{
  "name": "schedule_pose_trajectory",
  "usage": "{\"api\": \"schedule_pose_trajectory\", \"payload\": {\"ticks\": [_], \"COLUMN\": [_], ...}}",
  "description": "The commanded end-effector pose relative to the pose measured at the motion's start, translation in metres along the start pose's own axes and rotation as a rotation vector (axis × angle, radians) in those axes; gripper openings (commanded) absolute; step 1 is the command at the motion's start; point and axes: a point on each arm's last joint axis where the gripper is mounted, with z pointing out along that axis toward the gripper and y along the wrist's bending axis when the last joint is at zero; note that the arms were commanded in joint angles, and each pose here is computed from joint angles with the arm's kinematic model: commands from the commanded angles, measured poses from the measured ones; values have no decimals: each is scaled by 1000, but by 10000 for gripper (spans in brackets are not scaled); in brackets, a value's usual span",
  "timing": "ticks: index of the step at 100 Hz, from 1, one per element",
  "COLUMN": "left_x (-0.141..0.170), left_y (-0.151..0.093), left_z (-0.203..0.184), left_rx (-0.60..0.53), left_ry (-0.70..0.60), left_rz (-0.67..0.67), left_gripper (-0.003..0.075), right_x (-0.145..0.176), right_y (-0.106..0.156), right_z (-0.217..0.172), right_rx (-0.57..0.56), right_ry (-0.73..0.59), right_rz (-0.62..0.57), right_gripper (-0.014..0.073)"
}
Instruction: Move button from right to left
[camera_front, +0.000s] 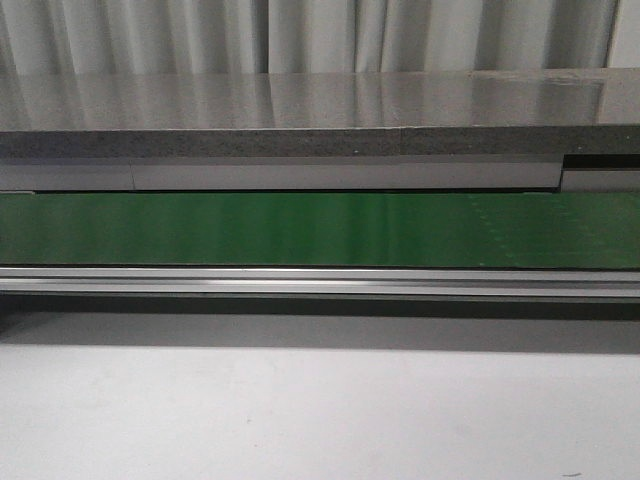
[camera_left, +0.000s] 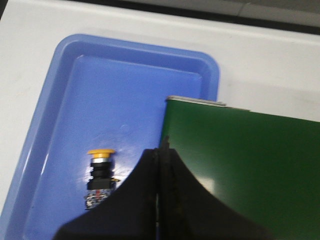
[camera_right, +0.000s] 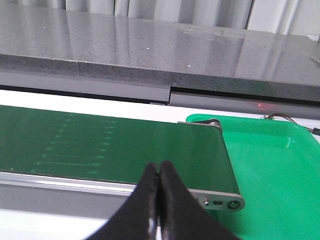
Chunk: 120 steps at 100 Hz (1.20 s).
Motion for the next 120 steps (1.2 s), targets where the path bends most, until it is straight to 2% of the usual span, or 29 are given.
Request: {"api": "schedule_pose_trajectory", "payload": {"ticks": [1,25,44,88,120], "left_x": [-4,25,45,87,140], "left_y": [-20,-69,-88,-84,-72], "left_z": [-32,-50,-65,-93,-94], "left_rx": [45,177,241,294,278], "left_ry": [-168,-248,-352,-445,-568], "left_rz": [19,117,162,114,72], "left_gripper": [-20,-20,-20,-20,-20], "right_x": [-15,-15,-15,-15,-15], "right_y": [-1,-1,-1,-1,-1], "right_z": [-2,-2,-2,-2,-2], "right_rx": [11,11,11,11,11], "right_ry": [-96,-96,-96,-96,-96], "right_rz": [-12,-12,-12,-12,-12], "right_gripper": [-60,-60,-60,-60,-60]}}
